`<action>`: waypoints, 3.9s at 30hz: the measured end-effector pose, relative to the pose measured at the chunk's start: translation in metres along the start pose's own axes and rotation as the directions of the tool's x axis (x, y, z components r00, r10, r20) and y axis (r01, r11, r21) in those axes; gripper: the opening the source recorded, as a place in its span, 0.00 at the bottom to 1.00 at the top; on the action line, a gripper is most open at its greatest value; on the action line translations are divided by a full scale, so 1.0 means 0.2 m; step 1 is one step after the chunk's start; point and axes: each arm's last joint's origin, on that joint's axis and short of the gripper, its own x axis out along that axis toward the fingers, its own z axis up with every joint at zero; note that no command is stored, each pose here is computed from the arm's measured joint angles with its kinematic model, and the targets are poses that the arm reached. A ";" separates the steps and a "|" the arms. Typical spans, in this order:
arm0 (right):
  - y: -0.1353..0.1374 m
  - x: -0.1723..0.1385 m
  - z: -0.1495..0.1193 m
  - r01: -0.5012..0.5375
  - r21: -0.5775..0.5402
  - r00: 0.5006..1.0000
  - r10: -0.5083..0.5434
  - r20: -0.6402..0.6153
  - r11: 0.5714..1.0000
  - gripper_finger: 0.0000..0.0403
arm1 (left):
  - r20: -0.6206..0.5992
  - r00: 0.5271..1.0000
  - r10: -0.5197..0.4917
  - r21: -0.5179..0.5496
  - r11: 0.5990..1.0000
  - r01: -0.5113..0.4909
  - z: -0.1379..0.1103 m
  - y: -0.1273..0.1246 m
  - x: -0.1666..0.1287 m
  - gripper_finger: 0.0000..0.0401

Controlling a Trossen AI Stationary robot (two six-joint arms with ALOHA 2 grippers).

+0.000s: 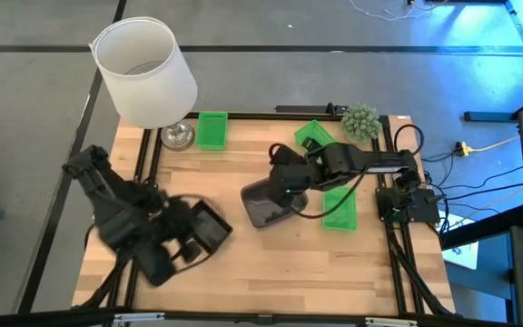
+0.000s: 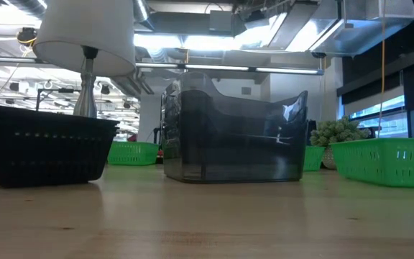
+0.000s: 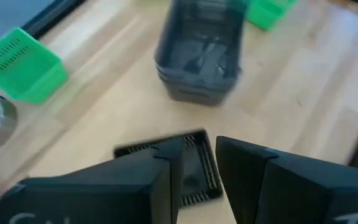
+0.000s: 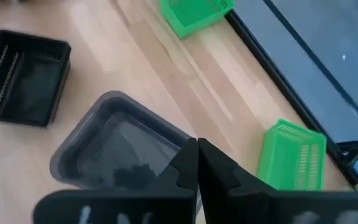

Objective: Stack baskets by color
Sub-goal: Move the left green bin to the top center of the table

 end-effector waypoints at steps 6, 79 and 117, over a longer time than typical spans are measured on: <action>-0.03 0.04 0.01 -0.021 -0.095 0.999 0.016 -0.048 0.995 0.01 | -0.076 0.988 0.135 -0.035 0.990 -0.138 0.20 0.08 0.20 0.21; -1.03 0.96 -0.19 0.056 0.303 0.917 0.071 -0.392 0.951 0.32 | -0.377 0.926 0.027 -0.116 0.990 -0.076 0.82 1.22 1.01 0.21; -1.09 1.15 -0.23 -0.081 0.202 0.870 0.168 -0.464 0.976 0.32 | -0.290 0.954 0.082 0.221 0.975 -0.017 0.80 0.89 1.05 0.21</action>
